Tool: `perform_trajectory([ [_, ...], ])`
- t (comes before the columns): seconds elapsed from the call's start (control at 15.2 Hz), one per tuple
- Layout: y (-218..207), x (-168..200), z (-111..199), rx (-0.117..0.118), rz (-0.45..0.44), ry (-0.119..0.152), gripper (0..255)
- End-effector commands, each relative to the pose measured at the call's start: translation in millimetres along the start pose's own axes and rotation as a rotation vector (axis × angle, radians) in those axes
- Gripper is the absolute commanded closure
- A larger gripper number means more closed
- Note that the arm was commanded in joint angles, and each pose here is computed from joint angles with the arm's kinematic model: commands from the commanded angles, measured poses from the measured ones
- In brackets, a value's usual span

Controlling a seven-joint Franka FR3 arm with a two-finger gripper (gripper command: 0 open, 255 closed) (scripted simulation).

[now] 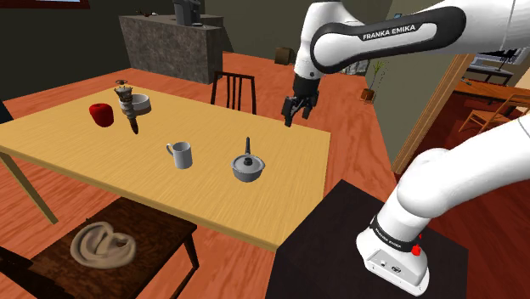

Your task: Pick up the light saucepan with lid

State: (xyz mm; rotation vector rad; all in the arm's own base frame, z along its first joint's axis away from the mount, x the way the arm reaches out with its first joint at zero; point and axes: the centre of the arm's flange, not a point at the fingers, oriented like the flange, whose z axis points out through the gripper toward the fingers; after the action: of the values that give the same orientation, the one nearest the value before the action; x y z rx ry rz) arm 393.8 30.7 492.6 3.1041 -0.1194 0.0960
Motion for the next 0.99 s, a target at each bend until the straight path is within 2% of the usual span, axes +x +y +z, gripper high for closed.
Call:
perform_trajectory([
  [0.0,-3.5,11.7,24.3,0.008,0.052,0.007,0],
  [0.92,-6.3,126.1,163.9,0.059,0.399,0.037,0],
])
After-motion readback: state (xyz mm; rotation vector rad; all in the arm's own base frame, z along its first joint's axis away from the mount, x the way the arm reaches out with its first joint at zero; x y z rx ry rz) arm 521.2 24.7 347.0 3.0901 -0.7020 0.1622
